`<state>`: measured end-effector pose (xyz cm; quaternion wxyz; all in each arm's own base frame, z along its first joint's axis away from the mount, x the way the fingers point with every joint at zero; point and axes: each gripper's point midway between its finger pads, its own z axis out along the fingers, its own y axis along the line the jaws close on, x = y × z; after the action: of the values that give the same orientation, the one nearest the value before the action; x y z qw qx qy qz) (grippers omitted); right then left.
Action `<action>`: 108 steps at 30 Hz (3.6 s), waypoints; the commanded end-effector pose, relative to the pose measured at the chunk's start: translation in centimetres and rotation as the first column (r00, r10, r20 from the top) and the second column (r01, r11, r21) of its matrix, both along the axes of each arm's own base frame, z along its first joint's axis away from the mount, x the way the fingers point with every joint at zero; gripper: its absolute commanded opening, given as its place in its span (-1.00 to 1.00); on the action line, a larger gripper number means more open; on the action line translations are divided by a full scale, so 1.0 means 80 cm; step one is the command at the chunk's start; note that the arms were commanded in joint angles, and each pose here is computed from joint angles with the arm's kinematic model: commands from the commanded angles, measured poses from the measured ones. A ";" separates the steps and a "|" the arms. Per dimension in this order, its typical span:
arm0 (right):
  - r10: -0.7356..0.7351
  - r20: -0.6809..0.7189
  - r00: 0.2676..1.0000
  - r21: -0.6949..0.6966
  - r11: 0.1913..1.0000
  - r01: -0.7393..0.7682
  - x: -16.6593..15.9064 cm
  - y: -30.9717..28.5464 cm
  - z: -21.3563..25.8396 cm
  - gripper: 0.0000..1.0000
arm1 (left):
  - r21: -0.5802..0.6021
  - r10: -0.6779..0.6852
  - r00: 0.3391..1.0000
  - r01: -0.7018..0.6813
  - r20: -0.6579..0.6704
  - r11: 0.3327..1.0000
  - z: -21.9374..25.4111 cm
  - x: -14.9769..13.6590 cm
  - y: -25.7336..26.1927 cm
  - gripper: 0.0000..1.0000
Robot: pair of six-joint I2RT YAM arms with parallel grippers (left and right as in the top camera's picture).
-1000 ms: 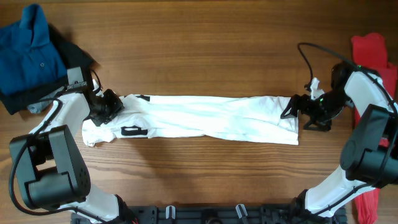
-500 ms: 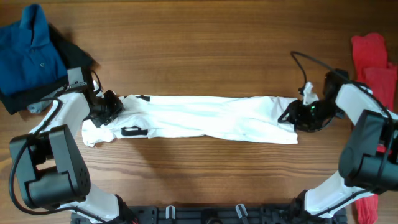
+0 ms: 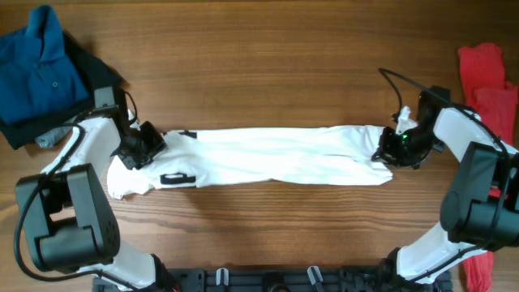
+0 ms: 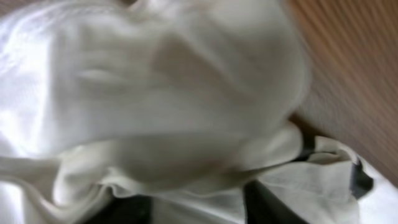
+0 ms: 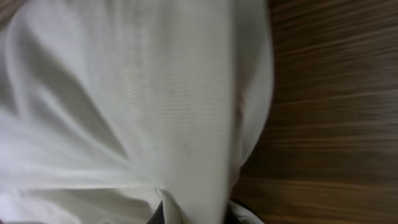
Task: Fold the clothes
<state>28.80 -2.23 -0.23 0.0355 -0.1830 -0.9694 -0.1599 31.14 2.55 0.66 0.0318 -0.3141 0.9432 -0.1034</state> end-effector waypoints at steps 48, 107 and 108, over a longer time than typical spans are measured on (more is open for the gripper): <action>0.303 0.101 0.948 -0.364 0.898 -0.248 0.020 0.178 0.105 -0.91 | 0.069 -0.059 0.998 0.057 0.031 0.996 0.060 -0.007 -0.005 0.13; 0.272 0.245 0.931 -0.506 0.855 -0.117 0.029 0.178 0.145 0.09 | 0.068 -0.109 0.994 0.109 0.000 0.992 0.054 -0.016 -0.006 0.52; 0.257 0.239 0.936 -0.506 0.856 -0.105 0.029 0.172 0.145 0.09 | 0.067 -0.116 0.993 0.116 -0.006 0.991 0.052 -0.017 -0.006 0.55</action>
<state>30.18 13.52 10.55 -0.1210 0.0063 -0.9917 0.0430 29.81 1.96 4.93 0.0360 -0.2828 0.9553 -0.0787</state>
